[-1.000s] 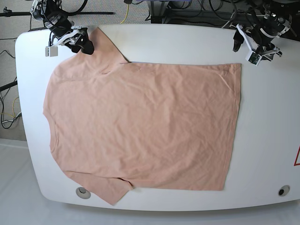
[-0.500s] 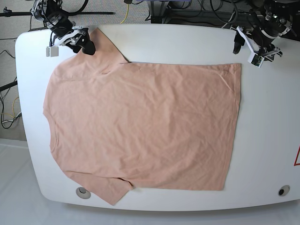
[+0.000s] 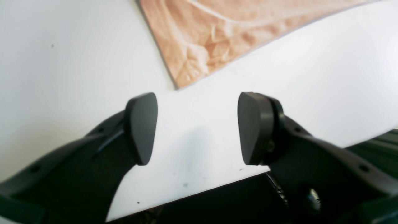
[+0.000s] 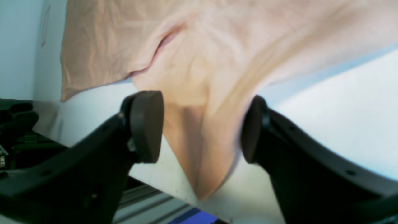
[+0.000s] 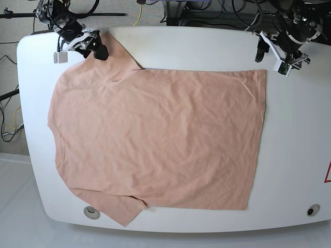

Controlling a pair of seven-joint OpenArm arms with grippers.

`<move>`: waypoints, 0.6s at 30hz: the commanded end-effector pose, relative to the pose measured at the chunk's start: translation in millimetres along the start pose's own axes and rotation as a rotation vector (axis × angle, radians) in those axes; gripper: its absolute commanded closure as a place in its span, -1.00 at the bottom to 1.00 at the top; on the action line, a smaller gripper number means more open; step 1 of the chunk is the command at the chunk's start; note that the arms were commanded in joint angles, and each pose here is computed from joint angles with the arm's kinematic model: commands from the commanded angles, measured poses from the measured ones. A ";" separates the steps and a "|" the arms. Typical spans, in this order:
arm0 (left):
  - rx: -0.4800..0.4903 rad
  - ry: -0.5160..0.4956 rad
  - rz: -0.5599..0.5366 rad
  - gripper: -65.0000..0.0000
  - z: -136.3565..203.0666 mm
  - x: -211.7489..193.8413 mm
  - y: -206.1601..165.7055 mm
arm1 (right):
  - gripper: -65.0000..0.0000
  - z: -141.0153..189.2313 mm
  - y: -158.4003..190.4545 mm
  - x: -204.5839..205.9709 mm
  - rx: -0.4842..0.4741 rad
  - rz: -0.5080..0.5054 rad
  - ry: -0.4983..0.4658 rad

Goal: Fold the T-shirt properly

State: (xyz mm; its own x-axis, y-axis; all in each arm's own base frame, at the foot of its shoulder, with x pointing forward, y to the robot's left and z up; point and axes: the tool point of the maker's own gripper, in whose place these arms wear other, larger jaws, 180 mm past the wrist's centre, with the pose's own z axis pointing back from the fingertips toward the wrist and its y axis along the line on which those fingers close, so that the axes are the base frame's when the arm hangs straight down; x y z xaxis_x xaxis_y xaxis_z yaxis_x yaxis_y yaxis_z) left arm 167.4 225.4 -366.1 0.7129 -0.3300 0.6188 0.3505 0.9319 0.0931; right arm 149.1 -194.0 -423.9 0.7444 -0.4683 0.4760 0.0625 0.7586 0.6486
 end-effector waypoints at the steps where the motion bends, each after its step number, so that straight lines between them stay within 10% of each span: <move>1: 0.018 -0.014 -0.018 -0.18 2.5 5.3 6.3 | -0.13 6.1 -13.4 -32.5 -0.059 -0.005 0.151; 8: 0.015 -0.017 -0.009 -0.19 1.6 7.0 7.3 | 0.11 6.1 -12.7 -32.8 -0.054 0.005 0.150; 18: -0.019 -0.035 0.123 -0.24 4.4 13.5 13.9 | 1.00 4.7 -8.6 -22.5 -0.045 0.030 0.124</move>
State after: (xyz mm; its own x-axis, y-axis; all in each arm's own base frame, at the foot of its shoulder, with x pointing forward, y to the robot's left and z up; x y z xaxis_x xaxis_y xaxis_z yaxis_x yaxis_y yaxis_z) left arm 174.7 230.6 -360.7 0.7438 -0.2192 0.6314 0.2840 0.9588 -0.0017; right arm 137.9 -188.7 -432.5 0.7915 -0.4246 0.4395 0.0598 0.7695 0.6358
